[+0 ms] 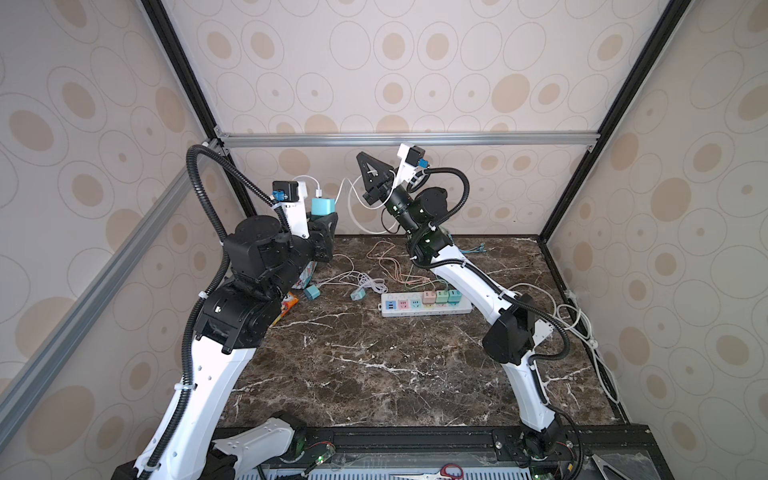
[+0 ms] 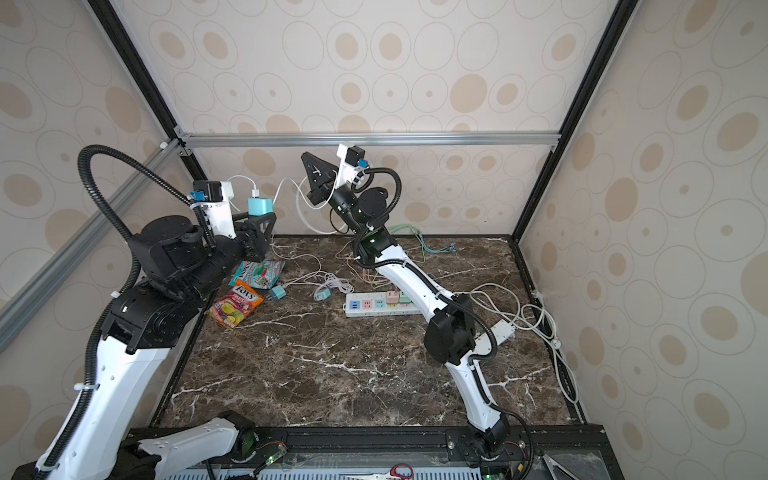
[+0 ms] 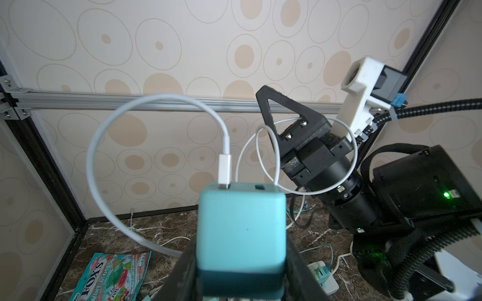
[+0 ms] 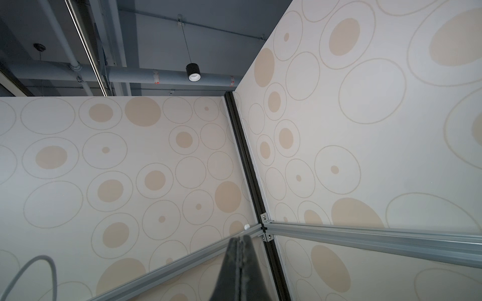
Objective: Insert the plug
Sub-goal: 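Lower the held teal charger toward the right gripper while the right approaches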
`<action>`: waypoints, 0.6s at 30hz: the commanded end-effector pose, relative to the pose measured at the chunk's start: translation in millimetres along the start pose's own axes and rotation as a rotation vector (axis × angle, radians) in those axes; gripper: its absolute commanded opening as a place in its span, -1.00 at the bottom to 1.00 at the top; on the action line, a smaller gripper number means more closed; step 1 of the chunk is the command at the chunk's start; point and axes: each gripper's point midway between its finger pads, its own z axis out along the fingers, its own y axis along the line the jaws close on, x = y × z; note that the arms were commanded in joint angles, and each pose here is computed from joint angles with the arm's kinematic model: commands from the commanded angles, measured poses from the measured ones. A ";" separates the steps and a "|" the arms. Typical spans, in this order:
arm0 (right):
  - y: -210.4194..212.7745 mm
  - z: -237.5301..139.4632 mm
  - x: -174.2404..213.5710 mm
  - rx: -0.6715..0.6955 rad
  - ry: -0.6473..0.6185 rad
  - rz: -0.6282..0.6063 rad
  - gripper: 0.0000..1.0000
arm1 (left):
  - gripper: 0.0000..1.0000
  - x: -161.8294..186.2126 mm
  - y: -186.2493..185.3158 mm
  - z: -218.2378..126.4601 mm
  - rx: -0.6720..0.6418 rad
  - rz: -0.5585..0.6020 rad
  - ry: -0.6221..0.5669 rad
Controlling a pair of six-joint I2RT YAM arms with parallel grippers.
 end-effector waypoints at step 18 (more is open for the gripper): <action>-179.8 -63.9 197.4 0.331 0.544 -0.221 -1.00 | -1.00 70.0 -14.2 57.8 0.081 0.024 0.165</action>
